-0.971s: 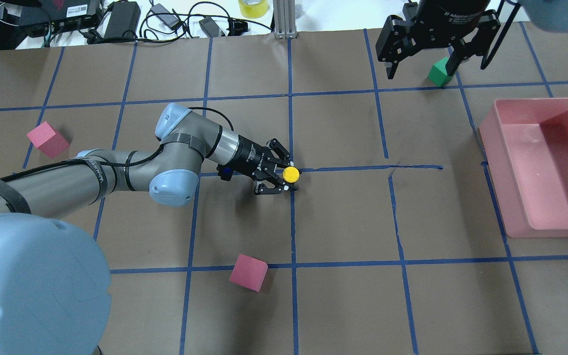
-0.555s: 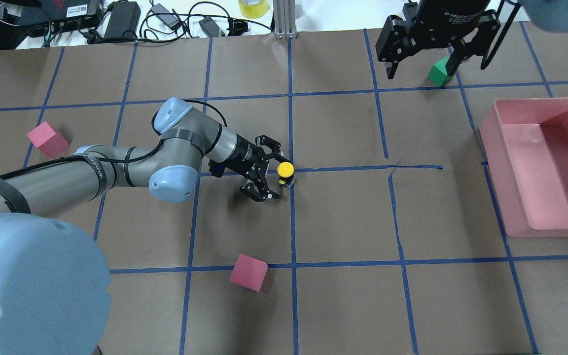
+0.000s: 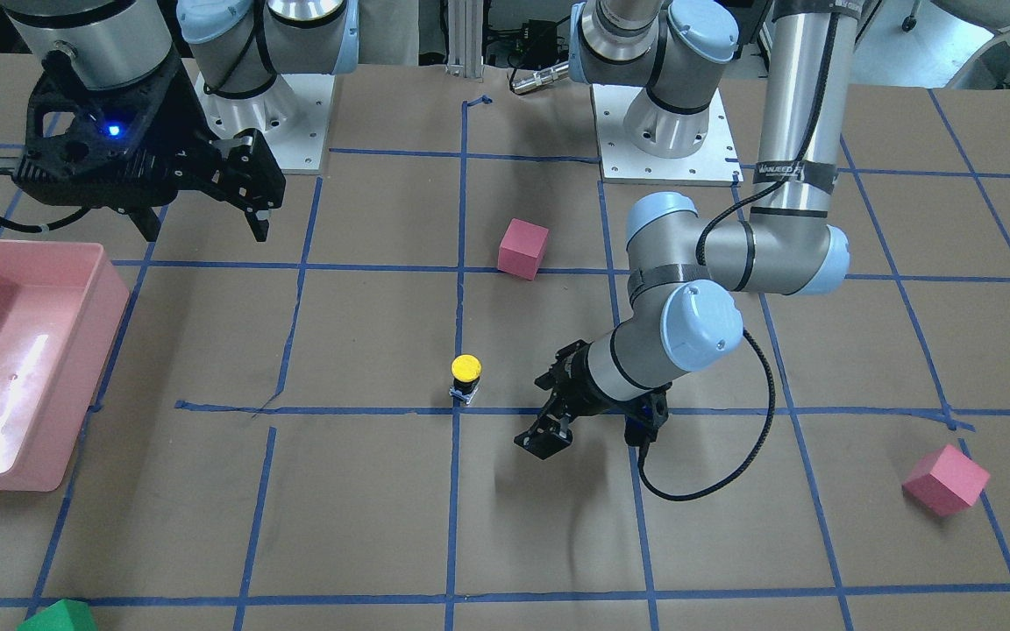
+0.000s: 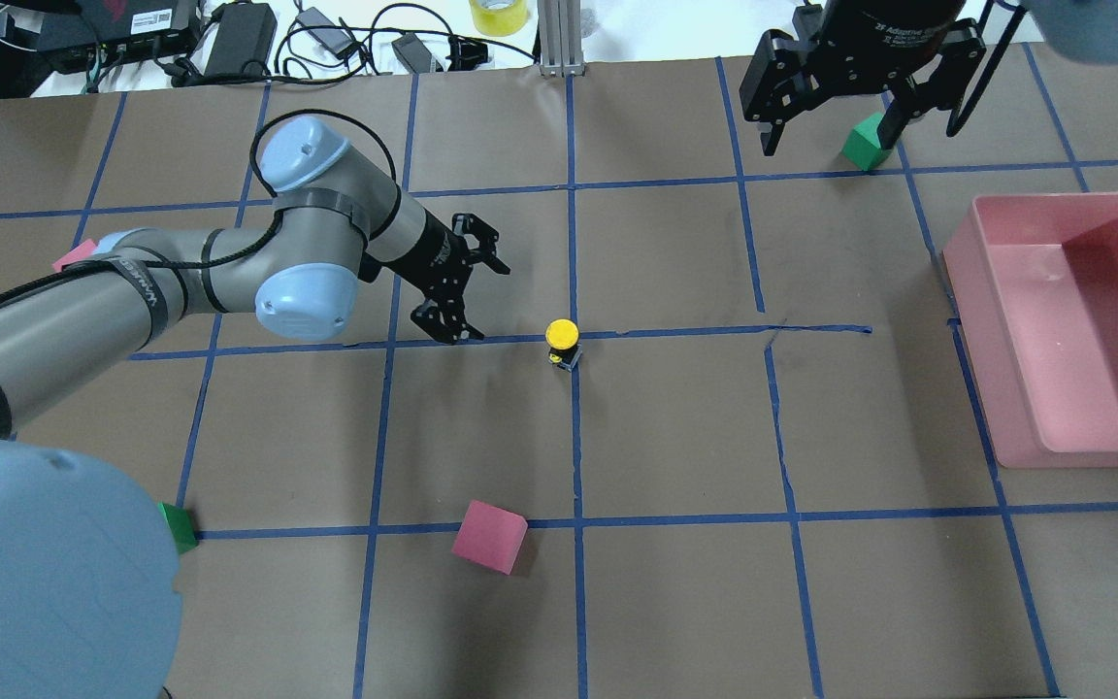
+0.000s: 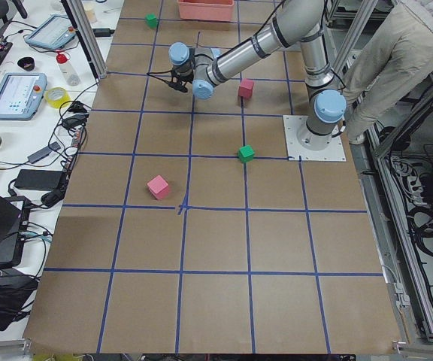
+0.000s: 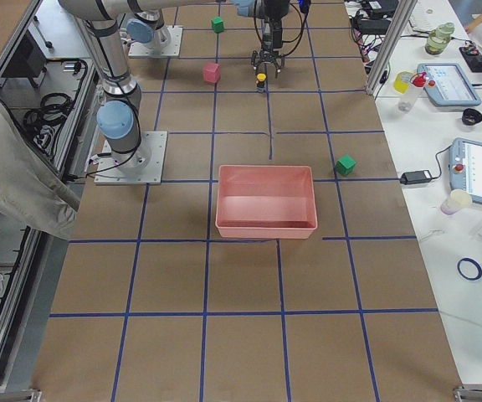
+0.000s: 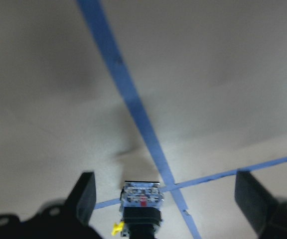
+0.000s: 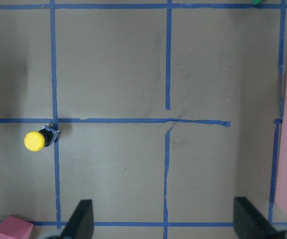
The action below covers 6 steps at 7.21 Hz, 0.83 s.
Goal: Align button upright
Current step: 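Open the left gripper and withdraw it from the upright switch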
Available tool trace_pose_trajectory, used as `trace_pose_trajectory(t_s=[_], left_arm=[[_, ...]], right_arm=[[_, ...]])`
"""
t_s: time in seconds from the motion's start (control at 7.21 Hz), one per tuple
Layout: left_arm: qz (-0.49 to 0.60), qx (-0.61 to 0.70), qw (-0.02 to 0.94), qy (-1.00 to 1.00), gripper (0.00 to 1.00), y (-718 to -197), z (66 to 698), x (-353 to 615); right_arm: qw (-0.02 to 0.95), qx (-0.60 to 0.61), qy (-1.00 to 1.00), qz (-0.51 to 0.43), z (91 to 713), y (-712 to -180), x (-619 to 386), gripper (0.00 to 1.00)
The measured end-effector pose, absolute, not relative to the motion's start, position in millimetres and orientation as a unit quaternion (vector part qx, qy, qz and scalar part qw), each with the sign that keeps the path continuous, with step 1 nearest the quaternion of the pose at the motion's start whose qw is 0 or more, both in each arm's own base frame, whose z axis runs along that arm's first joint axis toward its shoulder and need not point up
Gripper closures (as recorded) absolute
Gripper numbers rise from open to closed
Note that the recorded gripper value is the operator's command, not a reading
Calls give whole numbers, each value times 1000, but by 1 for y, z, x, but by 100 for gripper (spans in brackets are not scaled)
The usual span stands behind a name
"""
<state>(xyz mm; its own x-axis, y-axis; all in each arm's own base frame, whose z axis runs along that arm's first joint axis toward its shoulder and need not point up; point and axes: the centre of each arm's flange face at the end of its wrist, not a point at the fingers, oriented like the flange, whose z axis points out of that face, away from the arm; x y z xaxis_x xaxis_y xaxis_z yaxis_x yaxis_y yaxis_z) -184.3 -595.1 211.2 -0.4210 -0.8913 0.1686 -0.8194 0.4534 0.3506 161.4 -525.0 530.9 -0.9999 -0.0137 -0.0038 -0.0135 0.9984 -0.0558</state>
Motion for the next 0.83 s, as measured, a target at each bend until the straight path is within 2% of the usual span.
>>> trace_pose_trajectory(t_s=[0.28, 0.55, 0.83], left_arm=[[-35, 363, 73, -928, 0, -604, 268, -139], [-10, 197, -27, -980, 0, -592, 340, -110], [-4, 139, -43, -989, 0, -569, 425, -104]], right_arm=[[2, -7, 1000, -28, 531, -525, 161, 0], [2, -9, 1000, -28, 531, -525, 161, 0], [2, -10, 1000, -28, 531, -525, 161, 0]])
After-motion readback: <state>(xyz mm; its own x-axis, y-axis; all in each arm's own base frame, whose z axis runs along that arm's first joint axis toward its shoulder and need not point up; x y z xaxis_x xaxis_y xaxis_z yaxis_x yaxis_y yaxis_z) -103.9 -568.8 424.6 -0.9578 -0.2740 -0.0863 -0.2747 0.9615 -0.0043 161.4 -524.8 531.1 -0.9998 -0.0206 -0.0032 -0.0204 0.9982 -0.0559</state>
